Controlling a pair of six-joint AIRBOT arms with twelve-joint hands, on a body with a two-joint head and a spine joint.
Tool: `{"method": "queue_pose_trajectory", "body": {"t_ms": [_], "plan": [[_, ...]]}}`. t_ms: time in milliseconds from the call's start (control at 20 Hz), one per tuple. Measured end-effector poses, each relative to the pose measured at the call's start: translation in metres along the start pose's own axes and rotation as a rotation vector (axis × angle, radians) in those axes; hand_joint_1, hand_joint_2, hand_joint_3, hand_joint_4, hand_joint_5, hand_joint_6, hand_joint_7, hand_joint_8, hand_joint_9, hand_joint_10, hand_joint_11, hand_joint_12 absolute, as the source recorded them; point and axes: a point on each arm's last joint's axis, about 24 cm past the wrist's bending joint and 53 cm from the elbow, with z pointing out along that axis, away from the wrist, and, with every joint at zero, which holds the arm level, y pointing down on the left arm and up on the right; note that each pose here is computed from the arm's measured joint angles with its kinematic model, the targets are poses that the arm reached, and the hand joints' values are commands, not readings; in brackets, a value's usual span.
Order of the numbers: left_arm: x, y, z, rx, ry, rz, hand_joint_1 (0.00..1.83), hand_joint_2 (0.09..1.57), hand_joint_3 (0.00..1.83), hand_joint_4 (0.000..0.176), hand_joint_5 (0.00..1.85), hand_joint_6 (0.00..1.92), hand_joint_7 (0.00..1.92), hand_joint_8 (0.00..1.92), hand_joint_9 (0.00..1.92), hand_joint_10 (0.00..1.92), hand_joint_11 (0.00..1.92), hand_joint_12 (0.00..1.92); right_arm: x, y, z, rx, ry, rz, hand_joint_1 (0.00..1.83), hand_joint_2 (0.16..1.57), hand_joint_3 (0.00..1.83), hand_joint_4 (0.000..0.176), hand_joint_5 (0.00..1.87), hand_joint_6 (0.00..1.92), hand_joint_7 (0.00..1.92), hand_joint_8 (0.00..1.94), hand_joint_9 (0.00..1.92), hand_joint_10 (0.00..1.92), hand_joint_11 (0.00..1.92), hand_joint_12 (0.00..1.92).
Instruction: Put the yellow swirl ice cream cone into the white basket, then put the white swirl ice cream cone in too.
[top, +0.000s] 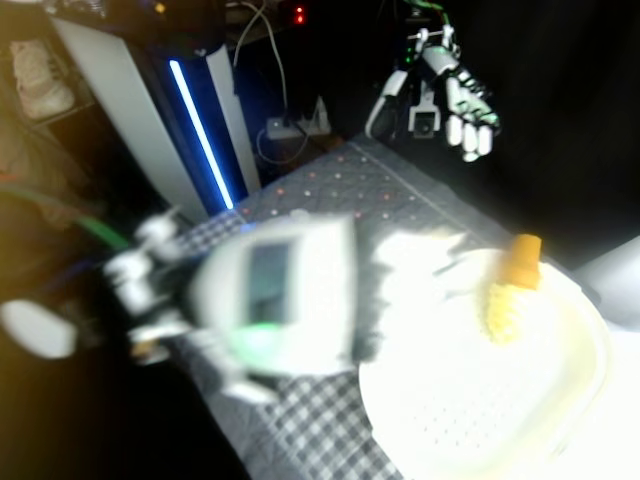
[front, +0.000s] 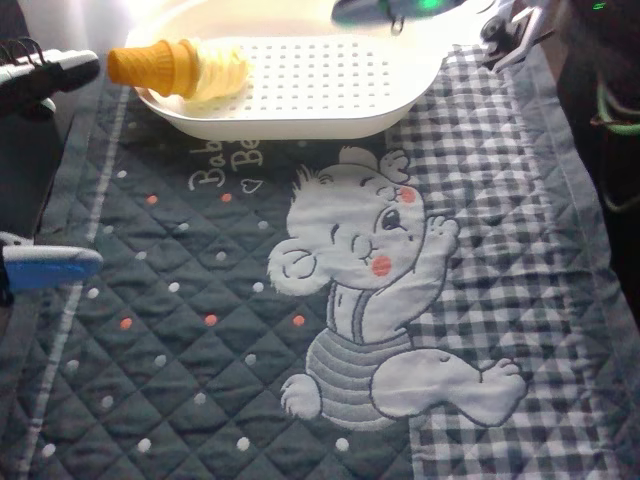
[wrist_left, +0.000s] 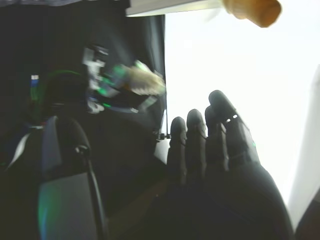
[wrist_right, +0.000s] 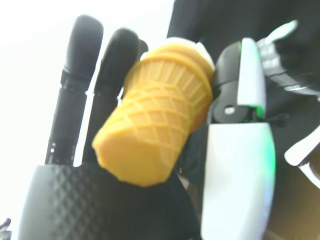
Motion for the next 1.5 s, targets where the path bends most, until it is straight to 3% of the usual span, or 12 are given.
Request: {"method": "queue_pose_trajectory", "body": {"t_ms": [50,100,150,200,250,300,700,1000,1100,1150,1300,1500], "plan": [[-0.002,0.003,0.001,-0.011,-0.008,-0.004,0.86,0.82,0.01,0.0,0.31,0.01,0.27,0.0,0.16,0.14,0.0,1.17,0.012,-0.01,0.009,0.044,0.036,-0.025,1.41,1.01,0.0,0.0,1.11,0.73,1.42,0.04,1.18,0.79,0.93,0.84],[-0.002,0.005,0.002,-0.015,-0.01,-0.007,0.85,0.82,0.01,0.0,0.32,0.01,0.28,0.0,0.17,0.12,0.0,1.19,0.02,-0.019,0.017,0.082,0.057,-0.039,1.3,1.03,0.01,0.0,1.09,0.68,1.24,0.61,1.13,0.34,0.8,0.92],[0.001,0.003,0.002,-0.008,-0.004,-0.013,0.88,0.82,0.01,0.0,0.32,0.01,0.27,0.0,0.16,0.11,0.0,1.19,0.027,-0.028,0.025,0.124,0.072,-0.045,1.11,0.93,0.0,0.002,0.74,0.2,0.74,0.24,0.85,0.12,0.49,1.02],[0.004,0.002,0.002,-0.003,0.008,-0.013,0.88,0.83,0.01,0.0,0.32,0.01,0.27,0.0,0.16,0.11,0.0,1.19,0.03,-0.031,0.028,0.139,0.081,-0.056,0.94,0.88,0.0,0.097,0.5,0.04,0.51,0.06,0.62,0.02,0.27,1.03],[0.007,0.001,0.002,0.002,0.017,-0.017,0.88,0.83,0.01,0.0,0.33,0.01,0.27,0.0,0.17,0.09,0.0,1.17,0.029,-0.034,0.031,0.153,0.079,-0.059,0.77,0.77,0.02,0.16,0.24,0.01,0.42,0.02,0.49,0.52,0.31,1.54],[0.008,0.001,0.003,0.002,0.016,-0.021,0.89,0.83,0.01,0.0,0.32,0.0,0.26,0.0,0.17,0.09,0.0,1.17,0.028,-0.034,0.033,0.155,0.077,-0.061,0.7,0.75,0.0,0.173,0.09,0.0,0.24,0.0,0.34,0.48,0.2,1.6],[0.01,0.003,0.009,0.005,0.016,-0.034,0.89,0.84,0.01,0.0,0.3,0.0,0.24,0.0,0.19,0.06,0.0,1.23,0.054,-0.052,0.039,0.223,0.163,-0.15,0.65,0.79,0.0,0.176,0.0,0.0,0.0,0.0,0.0,0.0,0.0,0.05],[0.009,0.007,0.005,-0.007,0.011,-0.039,0.81,0.85,0.02,0.0,0.19,0.0,0.14,0.0,0.13,0.01,0.0,1.0,0.039,-0.053,0.027,0.241,0.141,-0.124,0.73,0.8,0.0,0.176,0.0,0.0,0.0,0.0,0.0,0.0,0.0,0.0],[0.004,0.002,0.001,0.01,-0.012,-0.042,0.93,0.82,0.0,0.0,0.23,0.01,0.19,0.01,0.15,0.01,0.0,0.96,0.024,-0.006,0.011,0.085,0.105,-0.062,0.76,0.81,0.0,0.176,0.0,0.0,0.0,0.0,0.0,0.0,0.0,0.0],[-0.002,0.006,0.0,-0.011,-0.026,-0.04,0.91,0.81,0.0,0.04,0.2,0.0,0.17,0.0,0.14,0.0,0.0,0.9,0.001,0.012,0.004,0.041,0.032,0.017,0.79,0.8,0.0,0.176,0.0,0.0,0.0,0.0,0.0,0.0,0.0,0.0],[-0.021,-0.01,-0.01,0.046,-0.084,-0.026,0.77,0.84,0.0,0.075,0.1,0.01,0.14,0.0,0.23,0.02,0.0,1.21,-0.061,0.052,-0.089,-0.142,-0.15,0.079,0.76,0.64,0.0,0.176,0.0,0.0,0.0,0.0,0.0,0.0,0.0,0.0],[-0.025,-0.028,-0.016,0.106,-0.107,-0.03,0.6,0.93,0.02,0.085,0.09,0.0,0.15,0.0,0.23,0.0,0.0,1.26,-0.04,0.043,-0.141,-0.088,-0.146,0.118,0.68,0.77,0.04,0.176,0.0,0.0,0.0,0.0,0.0,0.0,0.0,0.0]]}}
